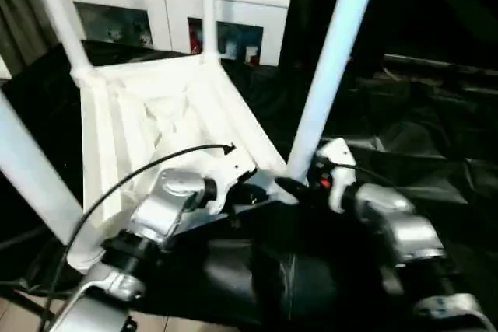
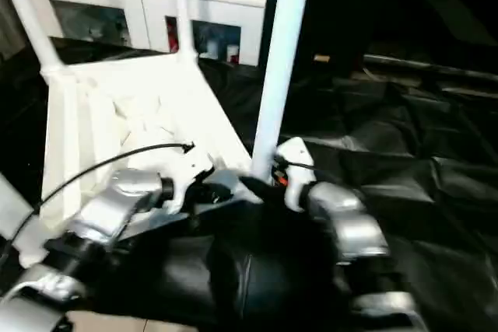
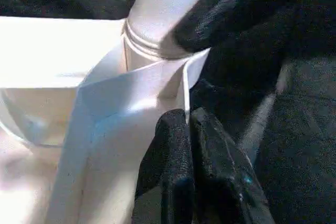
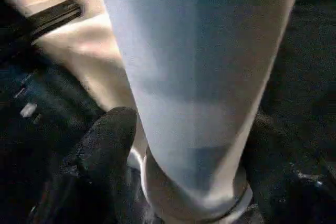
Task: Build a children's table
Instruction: Rotate leg to tighten
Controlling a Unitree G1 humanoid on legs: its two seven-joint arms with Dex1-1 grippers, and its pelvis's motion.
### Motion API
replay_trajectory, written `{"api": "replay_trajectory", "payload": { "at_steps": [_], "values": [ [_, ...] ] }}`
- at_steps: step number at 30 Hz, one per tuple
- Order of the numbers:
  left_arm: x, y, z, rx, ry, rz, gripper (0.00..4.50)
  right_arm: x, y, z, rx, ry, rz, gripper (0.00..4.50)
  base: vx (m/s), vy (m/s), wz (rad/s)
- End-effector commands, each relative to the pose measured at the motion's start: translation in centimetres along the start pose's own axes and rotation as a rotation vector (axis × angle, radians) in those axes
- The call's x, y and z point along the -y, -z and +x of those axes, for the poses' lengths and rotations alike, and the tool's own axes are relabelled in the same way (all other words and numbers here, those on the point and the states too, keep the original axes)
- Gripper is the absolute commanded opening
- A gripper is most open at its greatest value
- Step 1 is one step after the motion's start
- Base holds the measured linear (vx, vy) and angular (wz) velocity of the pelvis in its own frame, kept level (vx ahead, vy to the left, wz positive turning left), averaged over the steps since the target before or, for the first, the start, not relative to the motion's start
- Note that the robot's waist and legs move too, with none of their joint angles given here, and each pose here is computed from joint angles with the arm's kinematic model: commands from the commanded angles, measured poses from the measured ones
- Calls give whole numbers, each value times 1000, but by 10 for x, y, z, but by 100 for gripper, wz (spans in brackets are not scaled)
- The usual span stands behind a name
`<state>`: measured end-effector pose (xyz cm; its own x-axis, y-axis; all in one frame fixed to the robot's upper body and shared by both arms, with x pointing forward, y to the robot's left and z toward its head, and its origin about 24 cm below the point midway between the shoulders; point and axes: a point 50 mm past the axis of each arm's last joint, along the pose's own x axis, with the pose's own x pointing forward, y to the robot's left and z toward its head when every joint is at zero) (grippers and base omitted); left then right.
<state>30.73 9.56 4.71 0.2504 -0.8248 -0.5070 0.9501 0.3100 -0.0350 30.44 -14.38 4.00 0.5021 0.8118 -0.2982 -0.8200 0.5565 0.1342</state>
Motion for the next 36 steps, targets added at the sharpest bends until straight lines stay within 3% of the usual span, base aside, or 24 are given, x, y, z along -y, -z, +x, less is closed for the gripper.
{"api": "replay_trajectory", "payload": {
  "at_steps": [1, 7, 9, 16, 24, 26, 30, 34, 36],
  "values": [
    [10, 11, 6, -62, 83, 4, 0, -21, 9, 9, -57, -206, 7, 314, 57, -19, 3],
    [12, 18, -9, -95, 165, 17, 0, -15, 8, -8, -113, -302, -10, 314, 0, 0, 0],
    [13, 19, -15, -94, 193, 13, 0, -13, 7, -12, -131, -322, -7, 289, 0, 0, 0],
    [14, 22, -21, -105, 209, 9, 0, -13, 3, -12, -122, -348, -4, 234, 0, 0, 0],
    [12, 21, -20, -91, 164, 1, 0, -20, 8, -10, -119, -375, 20, 214, 0, 0, 0],
    [3, 15, -12, -58, 27, -21, 0, -23, 14, -2, -77, -270, 45, 213, 0, 0, 0],
    [-2, 8, -2, -21, -70, -39, 0, -22, 21, 10, -48, -114, 87, 211, 0, 0, 0],
    [6, -10, 18, 57, -91, -54, 0, -29, 30, 29, -33, 58, 166, 205, 0, 0, 0],
    [11, -13, 24, 71, -72, -55, 0, -35, 29, 34, -18, 47, 172, 205, 0, 0, 0]
  ]
}}
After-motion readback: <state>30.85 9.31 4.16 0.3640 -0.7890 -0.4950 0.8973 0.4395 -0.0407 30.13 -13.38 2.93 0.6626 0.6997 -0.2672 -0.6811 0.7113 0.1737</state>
